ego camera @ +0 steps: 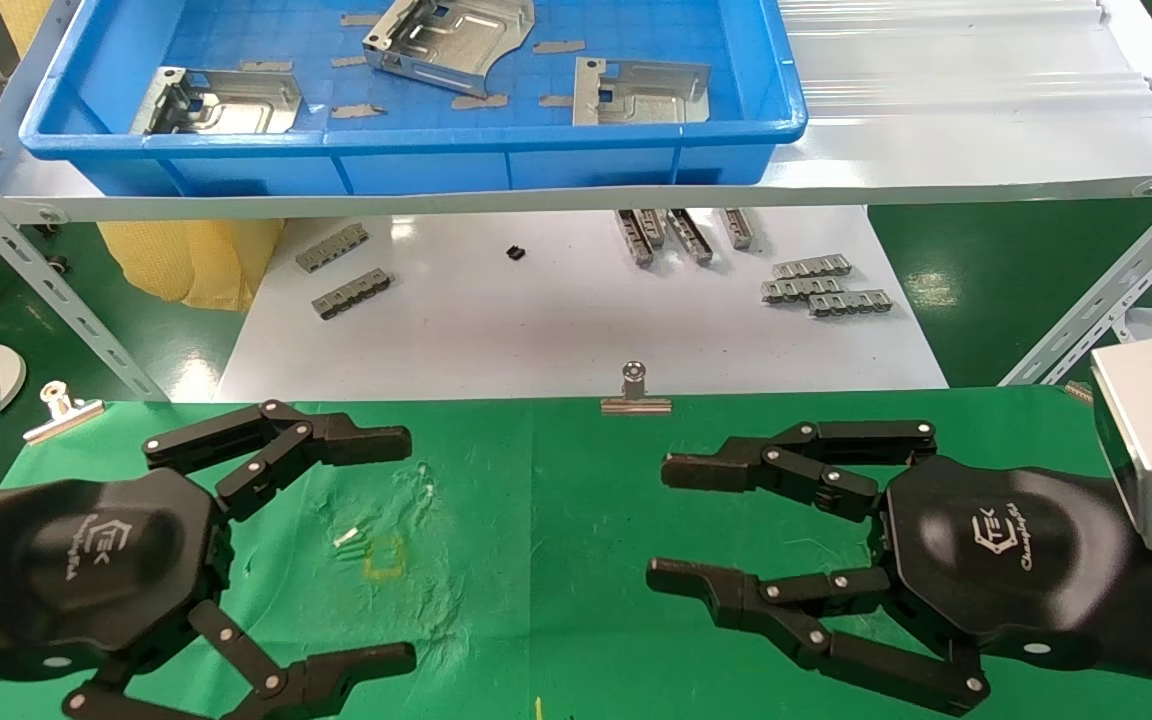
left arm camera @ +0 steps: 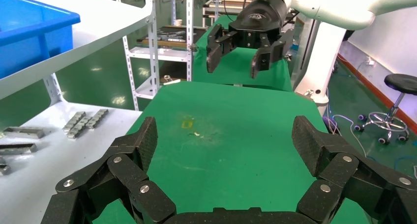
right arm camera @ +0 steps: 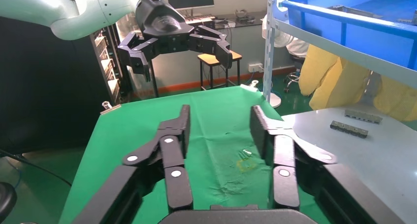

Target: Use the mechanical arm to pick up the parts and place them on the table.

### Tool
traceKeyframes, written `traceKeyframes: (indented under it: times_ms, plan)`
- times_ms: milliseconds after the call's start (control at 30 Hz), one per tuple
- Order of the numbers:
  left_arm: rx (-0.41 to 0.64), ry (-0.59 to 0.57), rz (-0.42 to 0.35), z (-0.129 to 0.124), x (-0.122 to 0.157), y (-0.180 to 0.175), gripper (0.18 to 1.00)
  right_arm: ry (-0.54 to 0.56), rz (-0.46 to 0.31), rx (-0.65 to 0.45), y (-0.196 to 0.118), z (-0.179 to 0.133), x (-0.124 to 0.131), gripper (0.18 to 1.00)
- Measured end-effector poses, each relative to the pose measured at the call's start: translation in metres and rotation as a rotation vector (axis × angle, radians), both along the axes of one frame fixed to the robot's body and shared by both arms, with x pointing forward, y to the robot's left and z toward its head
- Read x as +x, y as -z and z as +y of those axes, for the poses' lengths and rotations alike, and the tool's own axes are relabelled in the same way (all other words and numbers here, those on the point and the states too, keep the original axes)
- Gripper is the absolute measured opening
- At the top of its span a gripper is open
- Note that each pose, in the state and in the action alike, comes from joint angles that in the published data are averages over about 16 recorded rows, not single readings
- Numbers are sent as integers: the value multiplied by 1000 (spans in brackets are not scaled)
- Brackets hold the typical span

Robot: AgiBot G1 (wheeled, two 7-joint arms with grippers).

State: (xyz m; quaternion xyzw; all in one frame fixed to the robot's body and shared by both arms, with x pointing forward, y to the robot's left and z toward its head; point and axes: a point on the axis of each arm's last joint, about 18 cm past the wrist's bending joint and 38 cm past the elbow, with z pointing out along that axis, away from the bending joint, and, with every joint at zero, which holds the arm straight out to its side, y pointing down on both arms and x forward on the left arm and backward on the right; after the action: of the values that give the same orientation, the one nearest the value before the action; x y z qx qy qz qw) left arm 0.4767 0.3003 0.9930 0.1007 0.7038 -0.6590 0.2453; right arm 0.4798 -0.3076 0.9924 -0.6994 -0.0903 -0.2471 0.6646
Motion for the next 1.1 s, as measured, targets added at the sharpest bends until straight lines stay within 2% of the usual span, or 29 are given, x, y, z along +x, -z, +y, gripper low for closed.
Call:
traceKeyframes:
  times_ms: [233,433,700,900,1100]
  plan:
    - [0,0,0,0,0,0,1001,0,0,0,0,0,0,452]
    - [-2,0,-4,0,0,-1,1001,0,0,0,0,0,0,337]
    - [-12,-39,-56,0,11,-29,1001,0,0,0,0,0,0,242]
    - [-52,-138,-114,3,47,-78,1001,0,0,0,0,0,0,206]
    - [-150,-319,-145,4,108,-144,1001,0,0,0,0,0,0,193]
